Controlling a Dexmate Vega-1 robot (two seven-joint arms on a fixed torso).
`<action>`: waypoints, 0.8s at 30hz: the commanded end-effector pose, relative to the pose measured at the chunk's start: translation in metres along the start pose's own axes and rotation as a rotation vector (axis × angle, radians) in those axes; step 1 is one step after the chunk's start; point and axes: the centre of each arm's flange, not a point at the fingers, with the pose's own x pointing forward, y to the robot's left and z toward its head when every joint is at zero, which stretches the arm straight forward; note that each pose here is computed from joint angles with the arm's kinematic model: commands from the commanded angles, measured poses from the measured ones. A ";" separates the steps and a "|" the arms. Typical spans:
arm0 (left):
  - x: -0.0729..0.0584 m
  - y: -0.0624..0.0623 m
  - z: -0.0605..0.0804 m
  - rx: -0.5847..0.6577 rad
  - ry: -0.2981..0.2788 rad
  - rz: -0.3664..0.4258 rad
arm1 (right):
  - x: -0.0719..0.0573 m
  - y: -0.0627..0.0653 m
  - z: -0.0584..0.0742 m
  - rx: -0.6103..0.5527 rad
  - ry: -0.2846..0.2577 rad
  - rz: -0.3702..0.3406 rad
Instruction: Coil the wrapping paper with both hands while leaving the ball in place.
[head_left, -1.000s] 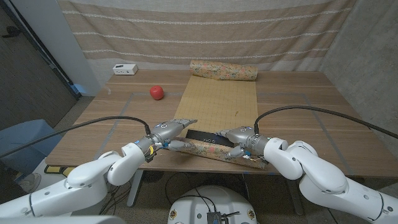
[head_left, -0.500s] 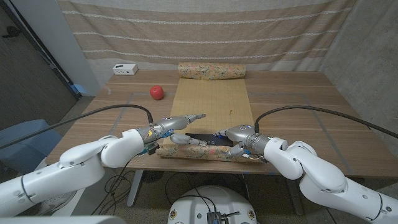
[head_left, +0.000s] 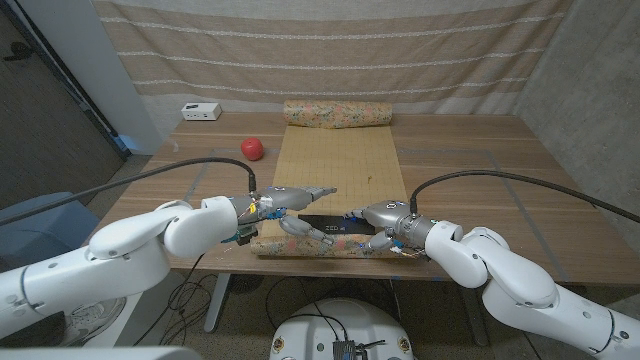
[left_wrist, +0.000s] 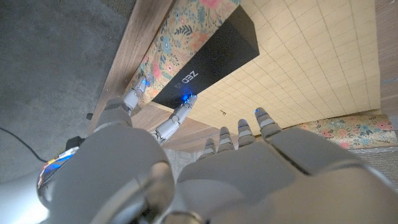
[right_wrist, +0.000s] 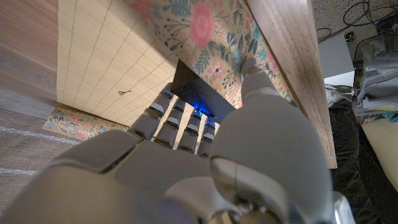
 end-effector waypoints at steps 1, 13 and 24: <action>0.006 -0.012 0.018 0.188 0.081 -0.042 | 0.001 -0.002 -0.002 0.008 -0.002 -0.005; 0.025 -0.037 0.012 0.277 0.167 -0.085 | 0.001 -0.004 -0.003 0.017 -0.009 -0.004; 0.032 -0.048 0.005 0.351 0.216 -0.043 | 0.000 -0.004 -0.004 0.025 -0.011 -0.004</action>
